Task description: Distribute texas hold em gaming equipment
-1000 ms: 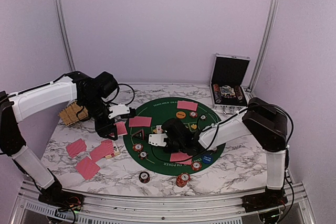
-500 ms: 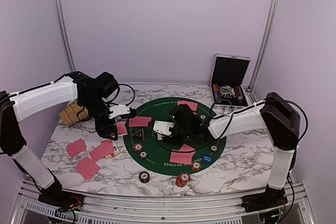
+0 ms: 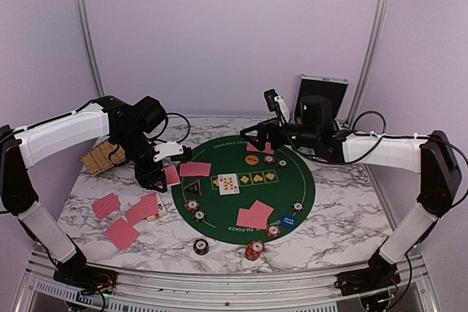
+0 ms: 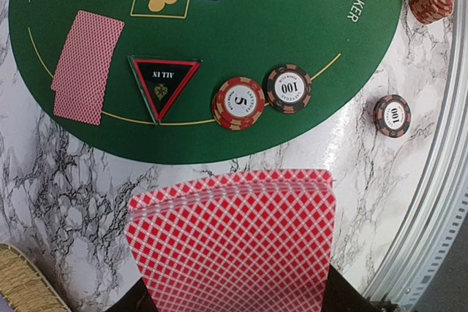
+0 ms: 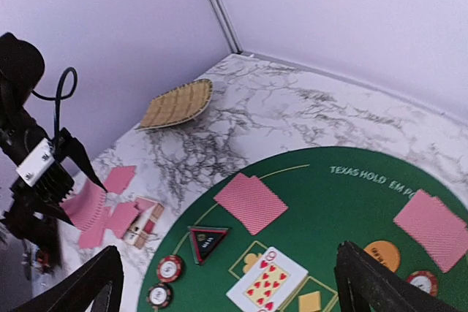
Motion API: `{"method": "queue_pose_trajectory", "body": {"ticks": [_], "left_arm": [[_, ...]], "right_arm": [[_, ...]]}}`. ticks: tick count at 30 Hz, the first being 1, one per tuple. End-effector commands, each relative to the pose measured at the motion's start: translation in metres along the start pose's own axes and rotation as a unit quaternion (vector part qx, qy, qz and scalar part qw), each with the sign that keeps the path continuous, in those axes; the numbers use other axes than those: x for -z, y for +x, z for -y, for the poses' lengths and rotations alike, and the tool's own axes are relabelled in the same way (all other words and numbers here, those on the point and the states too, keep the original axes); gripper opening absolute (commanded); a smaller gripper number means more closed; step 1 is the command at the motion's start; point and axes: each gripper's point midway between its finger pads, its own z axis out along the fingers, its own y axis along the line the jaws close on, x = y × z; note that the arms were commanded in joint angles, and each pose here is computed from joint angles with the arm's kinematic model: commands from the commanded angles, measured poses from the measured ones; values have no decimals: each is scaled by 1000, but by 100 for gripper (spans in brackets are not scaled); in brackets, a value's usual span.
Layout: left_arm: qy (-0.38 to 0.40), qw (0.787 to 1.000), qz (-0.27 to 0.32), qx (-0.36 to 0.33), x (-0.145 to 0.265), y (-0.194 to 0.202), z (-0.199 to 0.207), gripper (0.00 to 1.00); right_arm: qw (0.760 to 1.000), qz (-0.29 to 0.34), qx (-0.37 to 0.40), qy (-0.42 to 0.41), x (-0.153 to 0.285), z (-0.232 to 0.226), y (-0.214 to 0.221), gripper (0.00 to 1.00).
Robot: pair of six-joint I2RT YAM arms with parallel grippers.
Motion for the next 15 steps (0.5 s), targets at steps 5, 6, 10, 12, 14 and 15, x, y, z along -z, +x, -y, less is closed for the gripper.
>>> {"method": "queue_pose_trajectory", "body": {"ticks": [5, 6, 10, 12, 14, 15], "left_arm": [[15, 1000, 3, -2, 3, -8, 2, 61], [16, 1000, 2, -3, 2, -9, 3, 61], [18, 1000, 2, -5, 0, -14, 2, 61], [19, 1000, 3, -4, -1, -17, 2, 61], [20, 1000, 3, -4, -2, -19, 2, 61], [19, 1000, 3, -4, -1, -19, 2, 61]], "right_arm": [[947, -48, -271, -167, -22, -39, 22, 98], [946, -62, -274, -164, -28, -45, 25, 97], [943, -113, -272, -153, -54, -73, 35, 96], [935, -123, -290, -160, -62, -84, 43, 96], [927, -123, -308, -174, -68, -96, 47, 96], [923, -122, -316, -180, -70, -101, 48, 96]]}}
